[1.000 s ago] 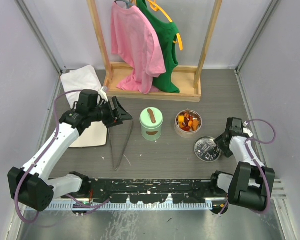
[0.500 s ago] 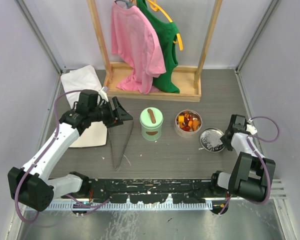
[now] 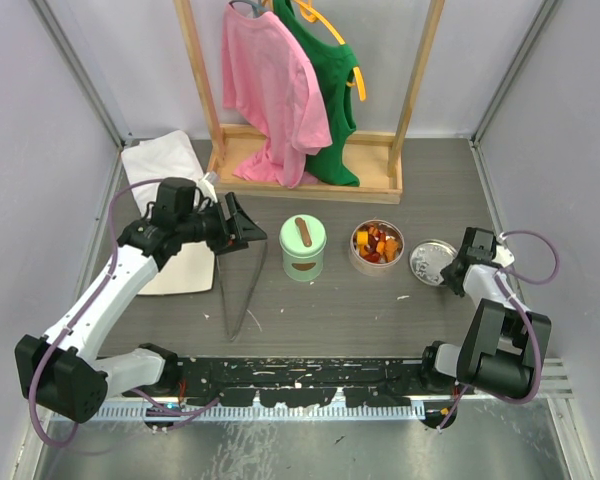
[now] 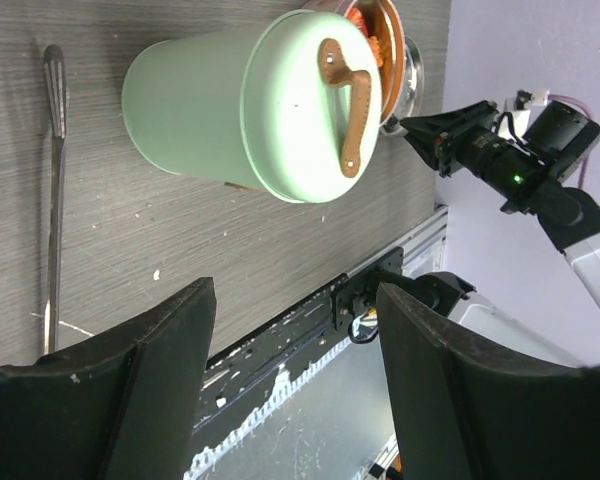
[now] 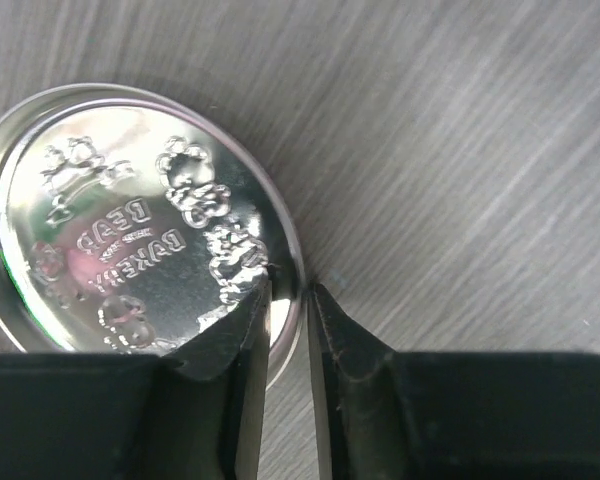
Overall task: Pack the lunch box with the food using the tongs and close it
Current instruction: Pick up the box lid from the center of the board.
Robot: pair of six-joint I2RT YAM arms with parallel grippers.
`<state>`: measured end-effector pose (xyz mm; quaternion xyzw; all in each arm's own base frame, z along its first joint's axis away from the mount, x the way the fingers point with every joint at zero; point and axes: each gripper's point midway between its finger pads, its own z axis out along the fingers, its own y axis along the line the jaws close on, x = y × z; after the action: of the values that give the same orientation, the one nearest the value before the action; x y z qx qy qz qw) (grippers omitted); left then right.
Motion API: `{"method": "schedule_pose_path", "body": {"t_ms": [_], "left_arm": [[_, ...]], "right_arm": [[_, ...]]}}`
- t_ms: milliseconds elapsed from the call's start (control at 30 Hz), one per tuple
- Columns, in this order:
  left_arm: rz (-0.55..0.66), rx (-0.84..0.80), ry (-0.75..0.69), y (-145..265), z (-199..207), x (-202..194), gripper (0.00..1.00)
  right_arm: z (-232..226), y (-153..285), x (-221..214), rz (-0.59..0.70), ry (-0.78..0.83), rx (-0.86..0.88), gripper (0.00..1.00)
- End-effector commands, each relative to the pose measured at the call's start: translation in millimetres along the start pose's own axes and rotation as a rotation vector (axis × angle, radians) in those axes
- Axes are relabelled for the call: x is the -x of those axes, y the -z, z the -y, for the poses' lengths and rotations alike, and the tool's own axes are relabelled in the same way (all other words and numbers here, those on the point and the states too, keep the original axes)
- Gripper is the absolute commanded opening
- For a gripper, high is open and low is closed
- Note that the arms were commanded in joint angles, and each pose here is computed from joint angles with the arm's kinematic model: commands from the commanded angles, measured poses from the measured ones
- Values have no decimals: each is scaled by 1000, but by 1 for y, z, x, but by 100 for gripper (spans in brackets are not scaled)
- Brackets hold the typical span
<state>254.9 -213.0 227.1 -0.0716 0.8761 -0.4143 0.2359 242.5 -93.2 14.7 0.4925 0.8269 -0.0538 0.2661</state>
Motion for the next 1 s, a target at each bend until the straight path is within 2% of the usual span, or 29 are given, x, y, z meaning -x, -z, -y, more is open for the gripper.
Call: {"method": "schedule_pose_path", "body": {"t_ms": [0, 100, 200, 267, 367, 433, 667, 967], "left_arm": [[48, -149, -116, 26, 52, 11, 66], [29, -195, -194, 28, 77, 0, 66], [-20, -235, -273, 22, 103, -20, 66], [-40, -233, -331, 16, 117, -34, 66], [-81, -212, -403, 4, 129, -51, 67], [-115, -192, -433, -8, 134, -61, 67], [-138, -170, -472, -33, 145, -69, 67], [-97, -152, -456, -49, 157, -56, 71]], "right_arm": [[-1, -8, -22, -81, -13, 30, 32], [-3, -11, -28, -105, -2, 38, 36], [-3, -14, -31, -123, 7, 38, 31], [-3, -14, -31, -123, 11, 40, 23], [-6, -9, -28, -107, 16, 60, 6], [-9, -5, -23, -91, 18, 78, 1], [-23, 25, 12, 13, 9, 130, 0], [-45, 110, 70, 216, -46, 278, 0]]}}
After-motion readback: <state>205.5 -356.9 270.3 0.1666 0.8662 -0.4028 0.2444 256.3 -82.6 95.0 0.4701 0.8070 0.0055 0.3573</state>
